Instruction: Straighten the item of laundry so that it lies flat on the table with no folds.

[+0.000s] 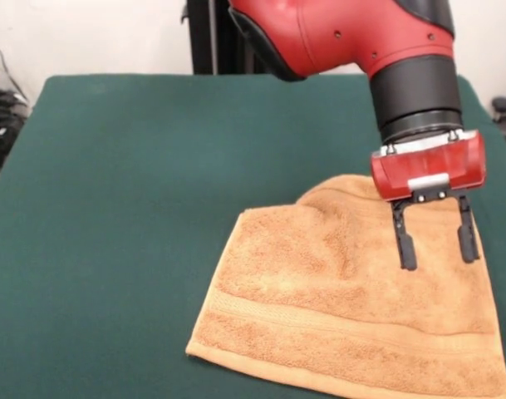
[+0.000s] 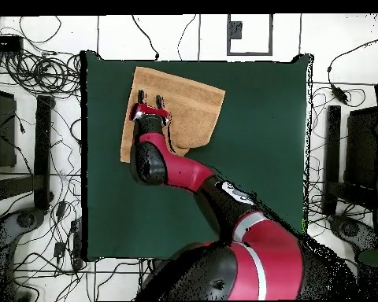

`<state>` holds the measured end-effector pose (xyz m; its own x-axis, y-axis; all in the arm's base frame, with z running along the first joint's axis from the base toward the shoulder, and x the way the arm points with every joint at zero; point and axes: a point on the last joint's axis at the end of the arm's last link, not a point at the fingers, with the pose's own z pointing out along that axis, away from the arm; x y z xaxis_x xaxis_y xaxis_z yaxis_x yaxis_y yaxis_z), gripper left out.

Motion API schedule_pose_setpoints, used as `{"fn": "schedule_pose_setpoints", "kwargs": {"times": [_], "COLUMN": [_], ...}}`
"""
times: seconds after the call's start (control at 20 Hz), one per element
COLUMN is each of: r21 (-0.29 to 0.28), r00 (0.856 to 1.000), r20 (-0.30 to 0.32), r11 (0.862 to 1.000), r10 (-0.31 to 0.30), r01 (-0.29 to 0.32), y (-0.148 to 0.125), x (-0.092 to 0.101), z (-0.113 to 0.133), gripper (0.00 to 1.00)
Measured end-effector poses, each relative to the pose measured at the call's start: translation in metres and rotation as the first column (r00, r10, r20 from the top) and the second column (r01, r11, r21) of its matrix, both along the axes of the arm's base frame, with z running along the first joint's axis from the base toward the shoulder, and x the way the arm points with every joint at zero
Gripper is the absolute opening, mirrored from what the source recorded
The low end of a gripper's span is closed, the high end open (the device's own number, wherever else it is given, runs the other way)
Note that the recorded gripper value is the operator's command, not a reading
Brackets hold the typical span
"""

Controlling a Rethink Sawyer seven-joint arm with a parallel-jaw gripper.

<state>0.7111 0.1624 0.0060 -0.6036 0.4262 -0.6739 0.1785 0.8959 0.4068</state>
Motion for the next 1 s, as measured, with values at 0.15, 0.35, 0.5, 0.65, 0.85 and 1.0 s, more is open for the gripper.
{"fn": "schedule_pose_setpoints", "kwargs": {"times": [0.15, 0.35, 0.5, 0.65, 0.85, 1.0], "r21": [0.001, 0.001, 0.006, 0.001, 0.010, 0.019], "r00": [0.998, 0.985, 0.959, 0.920, 0.856, 0.825], "r20": [-0.053, -0.132, -0.231, -0.341, -0.462, -0.506], "r11": [0.999, 0.994, 0.986, 0.978, 0.966, 0.960], "r10": [0.047, 0.111, 0.162, 0.195, 0.234, 0.250], "r01": [-0.047, -0.111, -0.165, -0.207, -0.259, -0.279], "y": [-0.011, -0.037, -0.074, -0.106, -0.135, -0.145], "x": [-0.008, -0.022, -0.039, -0.058, -0.078, -0.086], "z": [-0.001, -0.006, -0.015, -0.023, -0.023, -0.022], "gripper": [1.00, 1.00, 1.00, 1.00, 1.00, 1.00]}}
